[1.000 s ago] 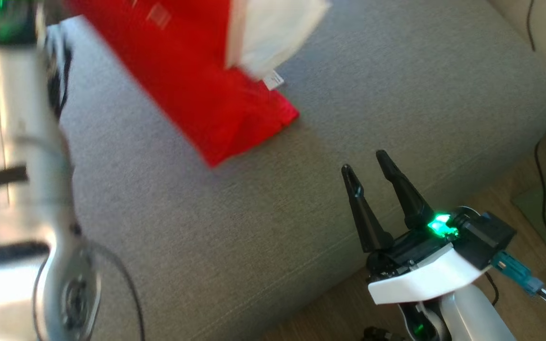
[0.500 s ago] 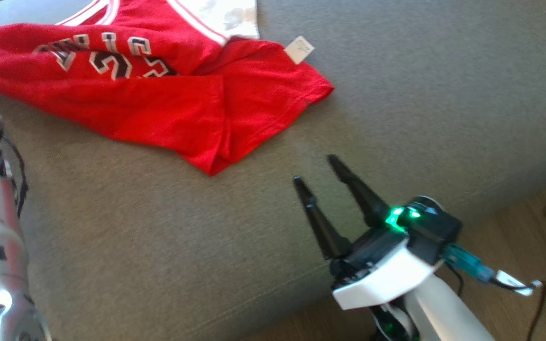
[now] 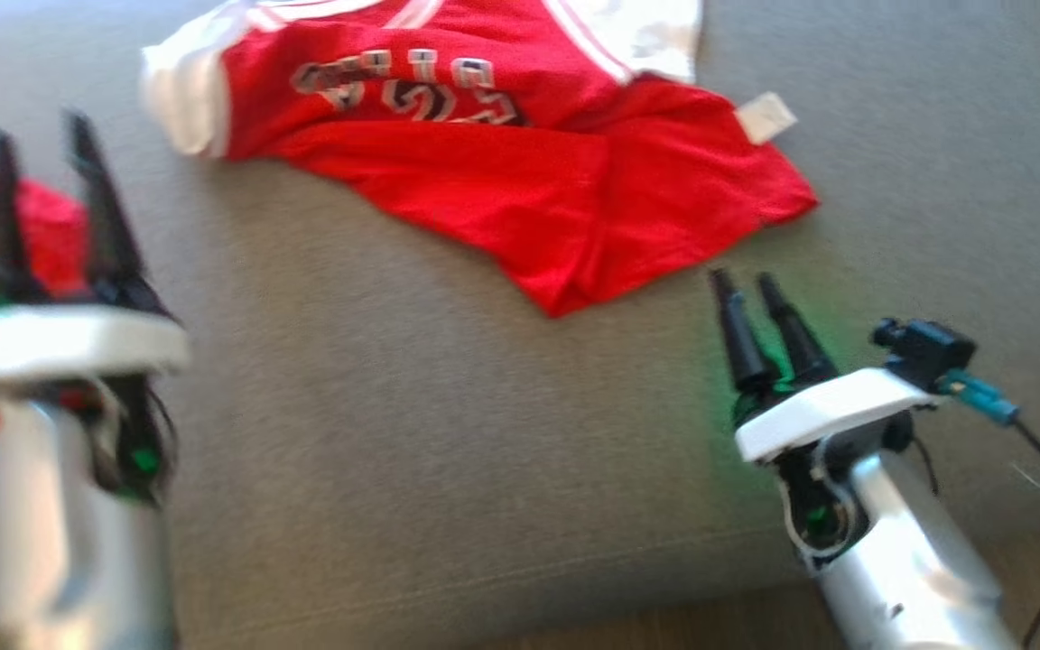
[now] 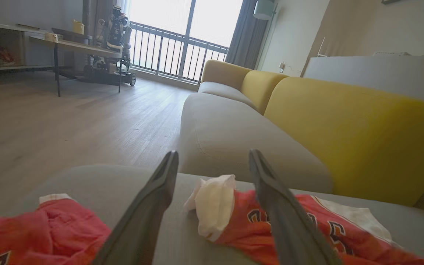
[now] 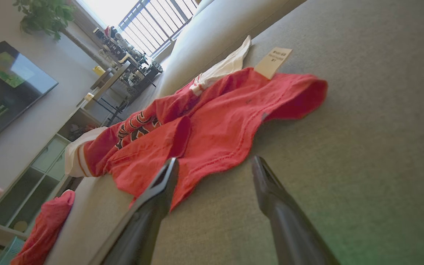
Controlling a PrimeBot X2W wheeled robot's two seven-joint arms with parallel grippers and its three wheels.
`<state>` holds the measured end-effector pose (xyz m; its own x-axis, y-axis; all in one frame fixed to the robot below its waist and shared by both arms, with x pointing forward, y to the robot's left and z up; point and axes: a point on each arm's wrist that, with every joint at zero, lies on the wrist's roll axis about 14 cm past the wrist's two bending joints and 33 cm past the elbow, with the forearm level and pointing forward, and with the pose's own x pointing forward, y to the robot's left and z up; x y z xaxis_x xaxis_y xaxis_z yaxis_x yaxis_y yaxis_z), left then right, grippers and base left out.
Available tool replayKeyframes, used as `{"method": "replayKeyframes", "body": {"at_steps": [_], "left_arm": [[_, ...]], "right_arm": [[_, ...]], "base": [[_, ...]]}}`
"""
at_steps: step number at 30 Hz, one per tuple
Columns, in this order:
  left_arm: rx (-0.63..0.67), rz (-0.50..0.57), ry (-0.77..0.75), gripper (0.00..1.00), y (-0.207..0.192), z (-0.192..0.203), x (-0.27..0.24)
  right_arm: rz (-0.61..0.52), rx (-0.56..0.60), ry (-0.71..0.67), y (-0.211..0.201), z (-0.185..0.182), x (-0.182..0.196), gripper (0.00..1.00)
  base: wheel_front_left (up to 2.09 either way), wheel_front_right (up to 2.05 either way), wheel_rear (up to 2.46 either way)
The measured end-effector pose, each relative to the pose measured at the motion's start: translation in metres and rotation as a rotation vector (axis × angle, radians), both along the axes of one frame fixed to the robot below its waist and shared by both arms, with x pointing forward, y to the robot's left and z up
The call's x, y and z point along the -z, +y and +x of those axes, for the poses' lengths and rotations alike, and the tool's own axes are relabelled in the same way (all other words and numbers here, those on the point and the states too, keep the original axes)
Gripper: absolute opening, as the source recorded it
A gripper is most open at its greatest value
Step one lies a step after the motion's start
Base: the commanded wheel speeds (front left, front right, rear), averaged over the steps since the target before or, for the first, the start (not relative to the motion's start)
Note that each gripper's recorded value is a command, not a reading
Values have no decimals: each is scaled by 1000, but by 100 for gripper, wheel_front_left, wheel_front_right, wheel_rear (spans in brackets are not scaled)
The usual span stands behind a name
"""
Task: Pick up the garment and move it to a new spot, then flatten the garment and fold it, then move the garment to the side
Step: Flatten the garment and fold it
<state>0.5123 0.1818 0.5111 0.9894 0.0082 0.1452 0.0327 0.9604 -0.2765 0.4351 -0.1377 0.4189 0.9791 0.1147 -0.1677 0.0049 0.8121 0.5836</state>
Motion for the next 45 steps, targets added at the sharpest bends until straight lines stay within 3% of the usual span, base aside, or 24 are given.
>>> {"method": "replayKeyframes", "body": {"at_steps": [6,10,14,27,36,45], "left_arm": [[-7,104,51,100,8,-72,13],[1,77,87,100,-3,-106,18],[-38,65,76,100,-3,-126,8],[29,109,43,100,-26,-128,-1],[61,116,37,100,-37,-125,-1],[73,114,37,100,-40,-123,-1]], "right_arm": [[168,79,136,3,19,32,100],[235,113,189,8,38,38,100],[372,146,232,21,53,38,100],[477,301,211,-4,55,23,100],[449,408,170,-45,50,21,100],[479,419,146,-50,50,16,100]], "base": [[0,0,0],[0,0,0],[0,0,0],[0,0,0],[0,0,0],[0,0,0]]}}
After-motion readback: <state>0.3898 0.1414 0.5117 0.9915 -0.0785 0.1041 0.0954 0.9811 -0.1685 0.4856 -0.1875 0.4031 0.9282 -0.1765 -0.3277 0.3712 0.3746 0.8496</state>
